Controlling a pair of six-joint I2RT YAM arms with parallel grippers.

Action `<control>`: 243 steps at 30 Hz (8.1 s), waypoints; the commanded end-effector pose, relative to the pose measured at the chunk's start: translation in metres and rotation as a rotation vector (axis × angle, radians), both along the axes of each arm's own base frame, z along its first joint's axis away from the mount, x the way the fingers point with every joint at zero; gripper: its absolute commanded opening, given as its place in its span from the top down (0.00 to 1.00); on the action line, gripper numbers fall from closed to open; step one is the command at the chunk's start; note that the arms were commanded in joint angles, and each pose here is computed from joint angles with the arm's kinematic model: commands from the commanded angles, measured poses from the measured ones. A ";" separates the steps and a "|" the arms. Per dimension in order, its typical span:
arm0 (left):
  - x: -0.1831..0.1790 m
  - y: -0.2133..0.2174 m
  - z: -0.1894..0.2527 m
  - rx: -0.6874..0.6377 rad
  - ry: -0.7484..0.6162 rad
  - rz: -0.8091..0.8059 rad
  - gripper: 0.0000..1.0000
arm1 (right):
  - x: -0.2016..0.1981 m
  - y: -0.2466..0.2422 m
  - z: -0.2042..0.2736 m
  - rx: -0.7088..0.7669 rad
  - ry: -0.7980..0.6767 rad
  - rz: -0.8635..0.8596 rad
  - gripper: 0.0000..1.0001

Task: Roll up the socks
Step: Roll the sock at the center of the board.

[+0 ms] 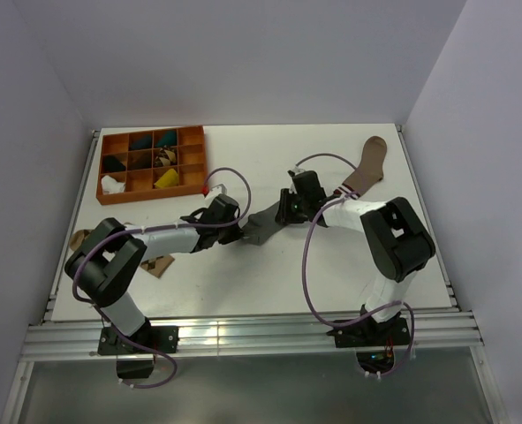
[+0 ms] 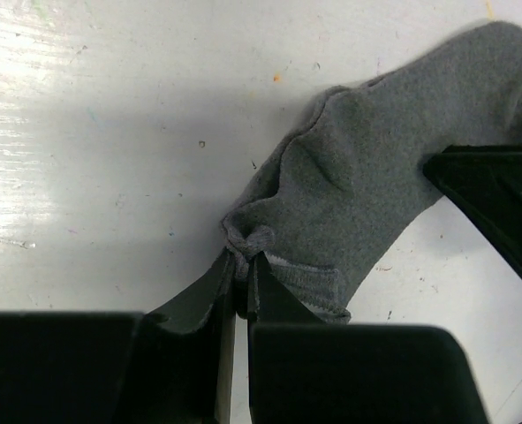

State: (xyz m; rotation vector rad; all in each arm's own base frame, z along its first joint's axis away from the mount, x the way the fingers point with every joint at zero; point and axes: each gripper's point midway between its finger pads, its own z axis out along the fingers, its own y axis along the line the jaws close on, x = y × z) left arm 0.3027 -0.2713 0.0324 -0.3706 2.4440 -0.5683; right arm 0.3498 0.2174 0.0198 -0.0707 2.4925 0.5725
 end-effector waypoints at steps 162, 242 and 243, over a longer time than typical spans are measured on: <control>0.003 0.008 -0.013 0.175 0.108 0.112 1.00 | -0.057 0.029 0.068 0.162 -0.268 0.148 0.65; -0.017 -0.005 -0.021 0.181 0.155 -0.105 1.00 | -0.083 0.095 0.060 -0.137 -0.689 0.476 0.49; -0.017 -0.006 -0.021 0.178 0.155 -0.104 1.00 | -0.082 0.096 0.057 -0.141 -0.685 0.480 0.49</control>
